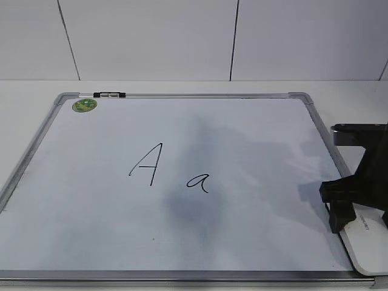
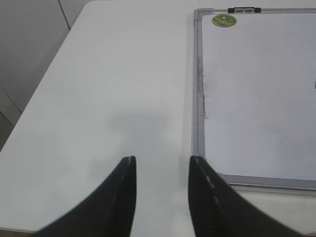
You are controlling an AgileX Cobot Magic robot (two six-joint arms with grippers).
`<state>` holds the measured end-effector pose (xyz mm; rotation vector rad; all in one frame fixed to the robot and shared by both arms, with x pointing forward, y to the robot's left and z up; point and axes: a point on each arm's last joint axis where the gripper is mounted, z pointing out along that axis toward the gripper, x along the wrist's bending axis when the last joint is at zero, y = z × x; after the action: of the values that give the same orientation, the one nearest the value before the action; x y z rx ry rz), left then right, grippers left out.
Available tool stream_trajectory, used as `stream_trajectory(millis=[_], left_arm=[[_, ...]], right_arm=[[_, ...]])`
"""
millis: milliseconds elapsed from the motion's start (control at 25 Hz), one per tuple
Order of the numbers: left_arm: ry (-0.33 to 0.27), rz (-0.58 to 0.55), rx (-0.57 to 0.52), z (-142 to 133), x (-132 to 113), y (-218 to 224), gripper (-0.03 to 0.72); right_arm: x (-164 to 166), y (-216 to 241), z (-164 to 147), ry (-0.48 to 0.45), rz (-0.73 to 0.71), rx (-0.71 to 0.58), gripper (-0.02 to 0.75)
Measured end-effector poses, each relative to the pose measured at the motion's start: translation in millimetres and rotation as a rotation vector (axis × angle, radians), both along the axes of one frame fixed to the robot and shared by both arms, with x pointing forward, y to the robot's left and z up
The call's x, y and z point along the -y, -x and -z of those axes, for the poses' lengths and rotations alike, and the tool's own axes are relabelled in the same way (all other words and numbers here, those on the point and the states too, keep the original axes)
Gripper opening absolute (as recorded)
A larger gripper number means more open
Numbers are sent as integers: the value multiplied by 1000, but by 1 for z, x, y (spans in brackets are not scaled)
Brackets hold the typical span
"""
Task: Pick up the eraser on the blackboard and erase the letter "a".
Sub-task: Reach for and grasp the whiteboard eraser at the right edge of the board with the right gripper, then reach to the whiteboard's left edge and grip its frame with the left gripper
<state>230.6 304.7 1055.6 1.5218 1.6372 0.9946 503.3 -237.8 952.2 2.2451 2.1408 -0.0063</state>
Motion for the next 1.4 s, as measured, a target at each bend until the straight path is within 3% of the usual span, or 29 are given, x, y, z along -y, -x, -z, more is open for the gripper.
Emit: stream_trajectory(millis=[520, 920, 1400], left_arm=[[0, 0, 0, 0, 0, 0, 258], [0, 0, 0, 0, 0, 0, 258], [0, 0, 0, 0, 0, 0, 258]], right_arm=[[0, -3, 10, 11, -4, -26, 659], [0, -3, 10, 14, -7, -23, 549], [0, -4, 7, 20, -6, -40, 540]])
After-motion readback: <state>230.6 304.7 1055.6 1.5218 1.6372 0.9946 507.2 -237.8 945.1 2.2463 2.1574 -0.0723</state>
